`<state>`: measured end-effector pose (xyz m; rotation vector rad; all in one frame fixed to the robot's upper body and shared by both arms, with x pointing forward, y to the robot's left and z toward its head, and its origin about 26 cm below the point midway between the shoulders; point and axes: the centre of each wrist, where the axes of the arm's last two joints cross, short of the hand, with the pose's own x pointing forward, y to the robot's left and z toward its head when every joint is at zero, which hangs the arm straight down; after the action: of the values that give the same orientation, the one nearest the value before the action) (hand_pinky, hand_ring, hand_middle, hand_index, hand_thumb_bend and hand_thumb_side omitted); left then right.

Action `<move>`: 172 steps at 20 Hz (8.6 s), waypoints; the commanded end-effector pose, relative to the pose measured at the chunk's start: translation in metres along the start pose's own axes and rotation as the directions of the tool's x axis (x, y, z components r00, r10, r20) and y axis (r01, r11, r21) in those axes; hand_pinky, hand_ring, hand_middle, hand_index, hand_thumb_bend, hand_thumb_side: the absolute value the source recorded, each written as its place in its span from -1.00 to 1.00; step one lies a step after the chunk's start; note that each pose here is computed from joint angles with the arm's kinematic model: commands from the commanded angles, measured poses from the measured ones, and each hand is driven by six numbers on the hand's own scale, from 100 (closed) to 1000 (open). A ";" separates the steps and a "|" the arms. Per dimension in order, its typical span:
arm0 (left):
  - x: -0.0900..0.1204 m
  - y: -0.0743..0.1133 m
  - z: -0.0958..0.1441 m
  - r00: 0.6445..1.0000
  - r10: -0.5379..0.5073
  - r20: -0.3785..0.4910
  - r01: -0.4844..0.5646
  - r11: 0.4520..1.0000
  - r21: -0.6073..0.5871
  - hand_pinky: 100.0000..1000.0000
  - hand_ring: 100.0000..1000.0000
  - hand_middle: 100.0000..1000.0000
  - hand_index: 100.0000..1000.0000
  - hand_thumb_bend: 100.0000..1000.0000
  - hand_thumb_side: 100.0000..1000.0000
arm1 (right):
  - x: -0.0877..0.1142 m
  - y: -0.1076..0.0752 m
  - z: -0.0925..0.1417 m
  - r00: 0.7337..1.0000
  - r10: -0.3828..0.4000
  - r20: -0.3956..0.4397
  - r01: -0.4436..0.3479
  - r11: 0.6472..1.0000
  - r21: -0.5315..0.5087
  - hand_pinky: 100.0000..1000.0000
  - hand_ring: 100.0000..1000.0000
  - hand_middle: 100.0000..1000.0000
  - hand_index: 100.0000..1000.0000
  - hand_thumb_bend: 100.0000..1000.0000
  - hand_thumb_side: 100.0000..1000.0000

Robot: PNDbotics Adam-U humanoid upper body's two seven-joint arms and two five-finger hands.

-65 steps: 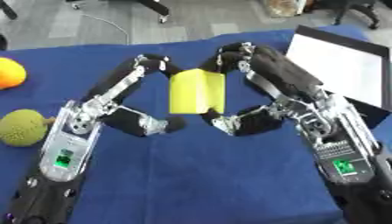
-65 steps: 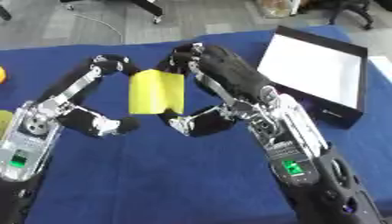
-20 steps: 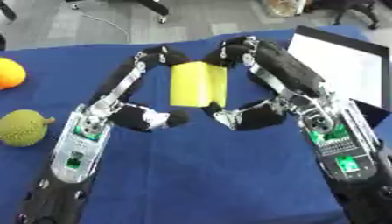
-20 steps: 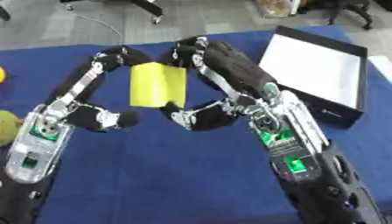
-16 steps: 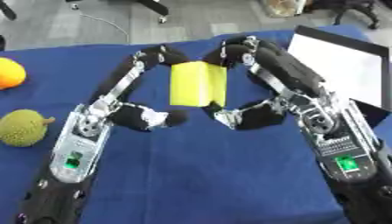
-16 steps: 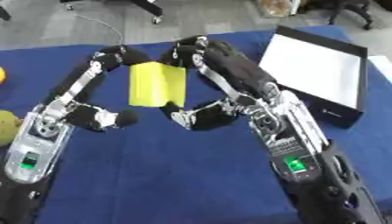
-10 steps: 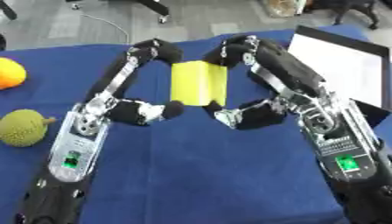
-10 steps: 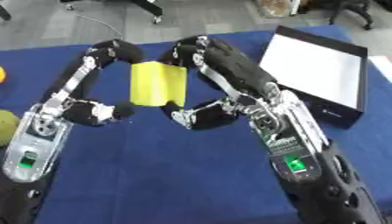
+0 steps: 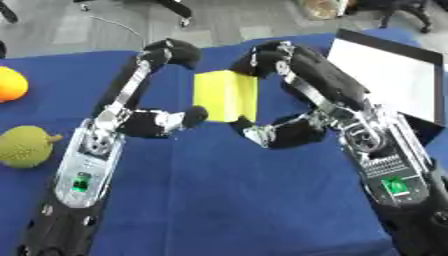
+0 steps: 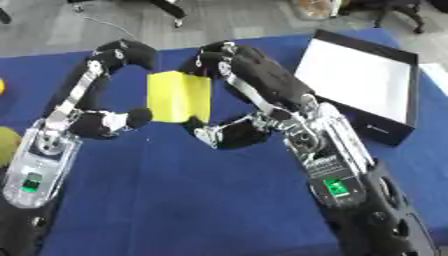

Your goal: Pick up the objects with one hand, pass them to the other hand, and then place them into the box on the other side of the table.

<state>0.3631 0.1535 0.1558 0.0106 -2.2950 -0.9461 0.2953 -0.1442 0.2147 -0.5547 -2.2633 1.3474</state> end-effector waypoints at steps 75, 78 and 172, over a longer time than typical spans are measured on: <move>-0.050 0.194 0.162 0.293 -0.822 -0.488 0.394 0.569 -0.722 0.52 0.30 0.33 0.62 0.16 -0.31 | -0.016 0.001 0.024 0.979 0.020 0.204 0.009 0.990 -0.140 0.51 0.66 0.50 0.91 -0.43 -0.46; -0.059 0.189 0.170 0.254 -0.822 -0.509 0.344 0.569 -0.747 0.50 0.28 0.30 0.59 0.11 -0.37 | -0.016 0.001 0.024 0.978 0.022 0.207 0.007 0.990 -0.139 0.52 0.66 0.50 0.91 -0.43 -0.46; 0.044 0.006 -0.006 0.953 -0.049 0.300 0.083 0.991 -0.103 0.18 -0.48 -0.61 -0.36 -1.00 -0.91 | 0.017 -0.018 -0.021 0.975 -0.186 0.126 0.169 0.977 0.133 0.26 0.46 0.00 0.52 -0.89 -0.83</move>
<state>0.3346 0.1463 0.1769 -0.1067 -2.4836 -1.1678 0.2953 -0.1287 0.2343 -0.2065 -2.2243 1.4390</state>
